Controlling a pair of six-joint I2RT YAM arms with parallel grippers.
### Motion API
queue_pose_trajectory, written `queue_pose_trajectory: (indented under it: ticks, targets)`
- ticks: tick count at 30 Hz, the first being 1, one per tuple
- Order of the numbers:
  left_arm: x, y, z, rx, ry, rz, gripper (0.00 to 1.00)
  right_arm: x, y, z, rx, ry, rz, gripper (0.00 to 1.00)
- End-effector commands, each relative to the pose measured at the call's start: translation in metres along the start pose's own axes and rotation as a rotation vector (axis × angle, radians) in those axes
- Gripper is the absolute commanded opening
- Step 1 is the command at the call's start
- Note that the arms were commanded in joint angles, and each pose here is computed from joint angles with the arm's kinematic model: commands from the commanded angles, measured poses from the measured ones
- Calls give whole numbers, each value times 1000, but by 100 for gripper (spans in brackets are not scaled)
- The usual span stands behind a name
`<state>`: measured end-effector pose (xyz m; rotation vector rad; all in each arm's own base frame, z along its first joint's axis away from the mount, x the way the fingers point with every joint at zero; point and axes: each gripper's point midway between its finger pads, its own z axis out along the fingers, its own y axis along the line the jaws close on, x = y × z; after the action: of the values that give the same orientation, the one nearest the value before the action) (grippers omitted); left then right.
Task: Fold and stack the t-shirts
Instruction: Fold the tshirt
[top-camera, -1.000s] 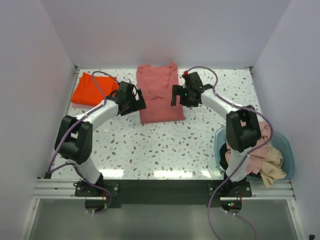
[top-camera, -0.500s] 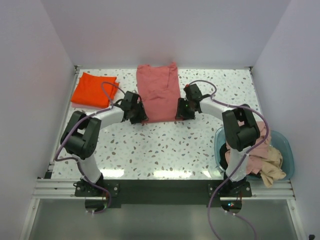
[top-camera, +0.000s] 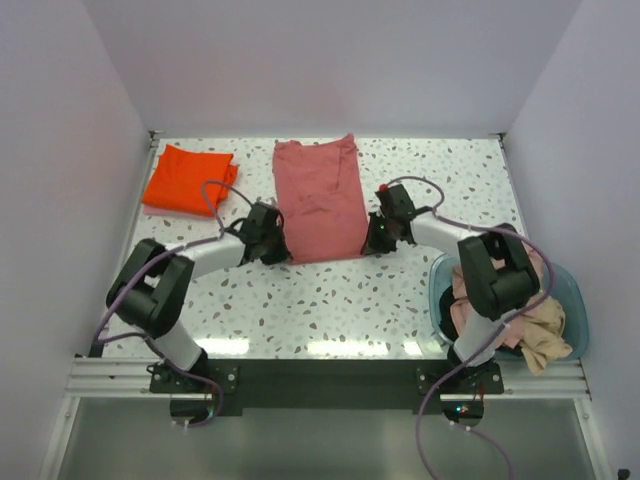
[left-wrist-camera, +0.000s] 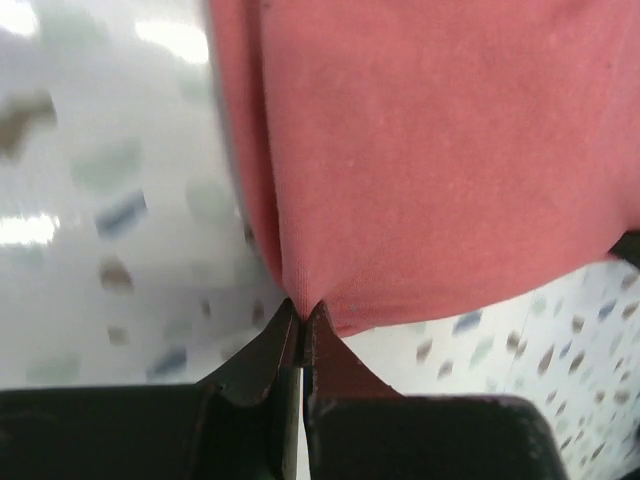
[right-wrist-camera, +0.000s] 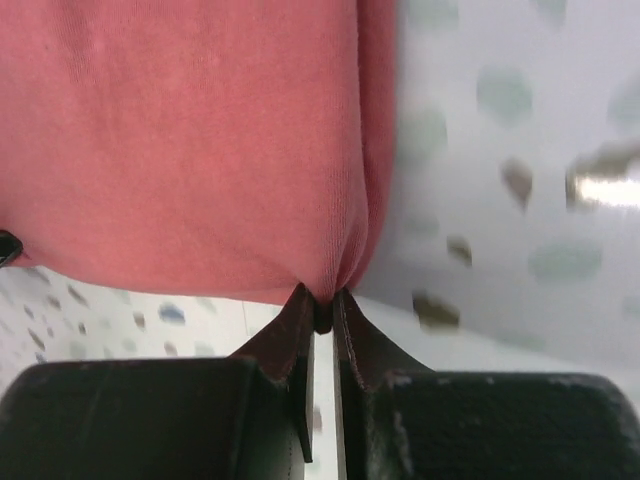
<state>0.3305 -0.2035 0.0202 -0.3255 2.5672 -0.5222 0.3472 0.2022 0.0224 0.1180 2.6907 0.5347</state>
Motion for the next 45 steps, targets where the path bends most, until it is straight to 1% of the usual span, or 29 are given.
queue_pose_trajectory:
  ticks: [1,3,4,5,7,9,11,14,15,16,17,18,19,20,21,22,25,26,27,28,31,33,34,36,37,39,41,43,45]
  targets:
    - [53,-1,-39,5,58,69,0,41,-6,-49,-4,17,10,3]
    - [77,2,-54,2,102,81,0,61,-12,-65,6,20,5,3]
    - [84,-8,-68,47,106,93,0,78,-18,-83,10,19,8,3]
    - [94,-2,-74,34,131,77,0,84,-21,-92,13,15,9,2]
    - [97,-13,-93,103,131,78,0,95,-25,-118,5,-17,3,2]
    - [97,-22,-105,150,132,76,0,96,-24,-134,-10,-45,-6,2]
    - [87,-45,-122,249,113,95,0,90,-17,-152,-32,-76,-30,2]
    - [61,-68,-137,299,35,120,0,71,-2,-166,-53,-106,-53,2]
    - [54,-73,-139,299,16,127,0,64,1,-167,-54,-120,-52,1]
    - [47,-73,-134,270,4,130,0,43,5,-176,-33,-183,-50,1]
    - [33,-81,-138,265,-19,136,0,32,7,-178,-16,-208,-49,0]
    - [26,-83,-135,256,-26,136,0,23,6,-174,15,-211,-47,0]
    - [17,-78,-123,223,-19,118,0,3,16,-181,7,-266,-55,0]
    - [3,-86,-123,238,-42,114,0,-10,12,-180,50,-297,-48,0]
    - [-4,-89,-120,245,-47,112,0,-17,12,-171,74,-286,-45,0]
    - [-13,-86,-112,235,-43,94,0,-35,20,-175,67,-321,-47,0]
    - [-44,-99,-110,310,-77,84,0,-69,35,-166,63,-351,-52,0]
    - [-54,-105,-111,335,-105,89,0,-79,35,-166,78,-368,-52,0]
    - [-60,-106,-111,335,-113,91,0,-85,38,-164,84,-372,-55,0]
    - [-74,-108,-108,323,-131,86,0,-98,43,-161,87,-382,-61,0]
    - [-94,-111,-99,310,-147,92,0,-121,51,-163,77,-411,-64,0]
    - [-102,-106,-87,289,-134,86,0,-129,50,-153,83,-403,-65,0]
    - [-109,-109,-86,291,-143,87,0,-137,54,-155,74,-415,-64,0]
    - [-118,-101,-78,261,-149,69,0,-144,49,-142,86,-397,-60,0]
    - [-126,-101,-77,258,-166,71,0,-150,53,-142,69,-399,-62,0]
    - [-139,-89,-66,223,-177,42,0,-155,49,-127,82,-380,-61,0]
    - [-152,-91,-65,247,-189,31,0,-164,50,-120,80,-387,-88,0]
    - [-163,-87,-55,239,-195,19,0,-171,51,-105,68,-381,-99,0]
    - [-165,-80,-39,218,-180,8,0,-179,48,-89,79,-364,-95,0]
